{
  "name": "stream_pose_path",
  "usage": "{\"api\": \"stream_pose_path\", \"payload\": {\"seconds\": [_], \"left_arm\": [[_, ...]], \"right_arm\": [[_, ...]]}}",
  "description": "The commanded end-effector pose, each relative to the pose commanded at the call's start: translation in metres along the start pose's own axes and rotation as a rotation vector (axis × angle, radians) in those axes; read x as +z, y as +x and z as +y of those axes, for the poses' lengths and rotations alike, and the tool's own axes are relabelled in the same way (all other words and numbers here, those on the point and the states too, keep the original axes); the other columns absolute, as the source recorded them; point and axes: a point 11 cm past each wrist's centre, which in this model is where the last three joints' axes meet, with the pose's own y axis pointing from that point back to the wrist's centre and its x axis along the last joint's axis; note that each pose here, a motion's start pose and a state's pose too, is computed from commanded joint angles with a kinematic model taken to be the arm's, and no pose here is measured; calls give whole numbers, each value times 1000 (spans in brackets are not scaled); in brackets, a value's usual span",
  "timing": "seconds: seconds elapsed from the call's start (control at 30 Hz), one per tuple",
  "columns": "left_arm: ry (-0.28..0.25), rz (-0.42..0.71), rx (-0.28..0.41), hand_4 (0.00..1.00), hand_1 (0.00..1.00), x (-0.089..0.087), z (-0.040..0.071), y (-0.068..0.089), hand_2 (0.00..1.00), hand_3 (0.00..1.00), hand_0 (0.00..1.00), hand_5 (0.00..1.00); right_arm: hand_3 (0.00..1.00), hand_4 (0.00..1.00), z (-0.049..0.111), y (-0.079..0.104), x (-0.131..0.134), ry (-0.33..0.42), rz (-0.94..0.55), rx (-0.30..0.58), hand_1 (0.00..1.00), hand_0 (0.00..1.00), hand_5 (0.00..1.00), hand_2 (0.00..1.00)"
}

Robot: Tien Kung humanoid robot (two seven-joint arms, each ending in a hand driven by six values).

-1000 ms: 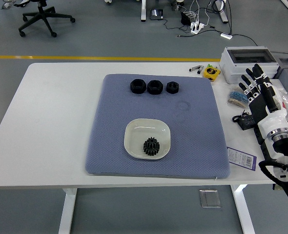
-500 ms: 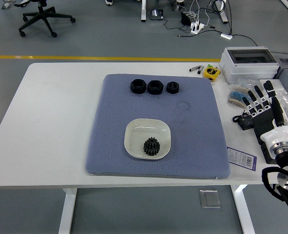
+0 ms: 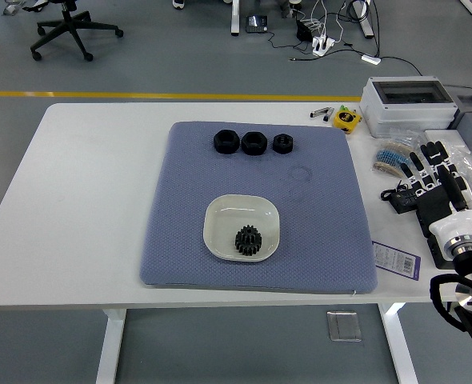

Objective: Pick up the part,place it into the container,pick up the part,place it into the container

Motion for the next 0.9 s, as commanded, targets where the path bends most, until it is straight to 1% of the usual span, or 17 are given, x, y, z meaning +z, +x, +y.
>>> {"api": "stream_pose_path", "payload": {"seconds": [0.23, 0.47, 0.53, 0.77, 0.9], "left_arm": [[6, -1, 3, 580, 838, -2, 0, 1, 863, 625, 873, 745], [11, -5, 5, 579, 837, -3, 0, 2, 863, 625, 873, 745], [11, -6, 6, 579, 837, -3, 0, 2, 863, 625, 873, 745], [13, -8, 9, 578, 838, -4, 0, 3, 863, 626, 872, 745], [16, -11, 11, 578, 838, -5, 0, 4, 863, 626, 872, 745]], "right_arm": [[927, 814, 1, 1, 1, -5, 4, 7, 838, 843, 173, 865], [922, 820, 2, 2, 0, 9, 89, 16, 830, 838, 182, 860], [922, 820, 2, 3, -2, 23, 132, 24, 830, 838, 182, 860], [916, 820, 4, 7, -12, 94, 374, 48, 824, 829, 199, 856], [916, 820, 5, 8, -13, 112, 452, 53, 824, 829, 199, 856]]}}
